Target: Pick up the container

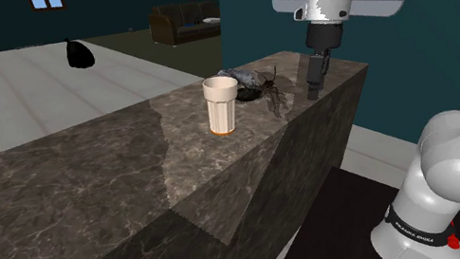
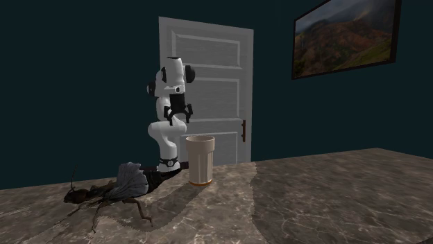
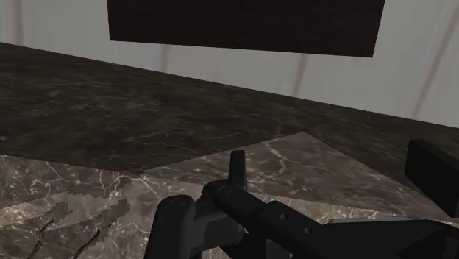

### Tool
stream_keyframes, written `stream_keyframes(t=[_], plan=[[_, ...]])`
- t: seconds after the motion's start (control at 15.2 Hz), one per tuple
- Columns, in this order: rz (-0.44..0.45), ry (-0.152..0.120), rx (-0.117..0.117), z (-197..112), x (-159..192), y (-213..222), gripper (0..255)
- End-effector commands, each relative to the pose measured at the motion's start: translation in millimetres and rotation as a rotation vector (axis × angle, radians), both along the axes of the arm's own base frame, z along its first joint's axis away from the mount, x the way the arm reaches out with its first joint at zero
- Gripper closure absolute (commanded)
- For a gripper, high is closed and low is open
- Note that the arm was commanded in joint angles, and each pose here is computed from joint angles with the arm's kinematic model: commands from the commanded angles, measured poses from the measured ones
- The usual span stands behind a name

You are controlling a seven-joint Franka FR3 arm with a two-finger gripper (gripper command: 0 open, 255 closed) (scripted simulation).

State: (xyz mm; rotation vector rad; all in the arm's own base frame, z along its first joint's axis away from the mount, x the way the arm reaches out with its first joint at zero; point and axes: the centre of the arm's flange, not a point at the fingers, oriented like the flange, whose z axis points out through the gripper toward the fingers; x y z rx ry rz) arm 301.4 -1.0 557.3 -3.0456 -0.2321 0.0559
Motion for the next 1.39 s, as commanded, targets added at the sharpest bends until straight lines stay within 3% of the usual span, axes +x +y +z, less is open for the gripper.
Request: stream_keyframes(t=[0.0,1.32], plan=[[0.000,0.000,0.000,0.0,0.0,0.0,0],[0.017,0.003,0.022,-14.4,262.0,-38.2,0]])
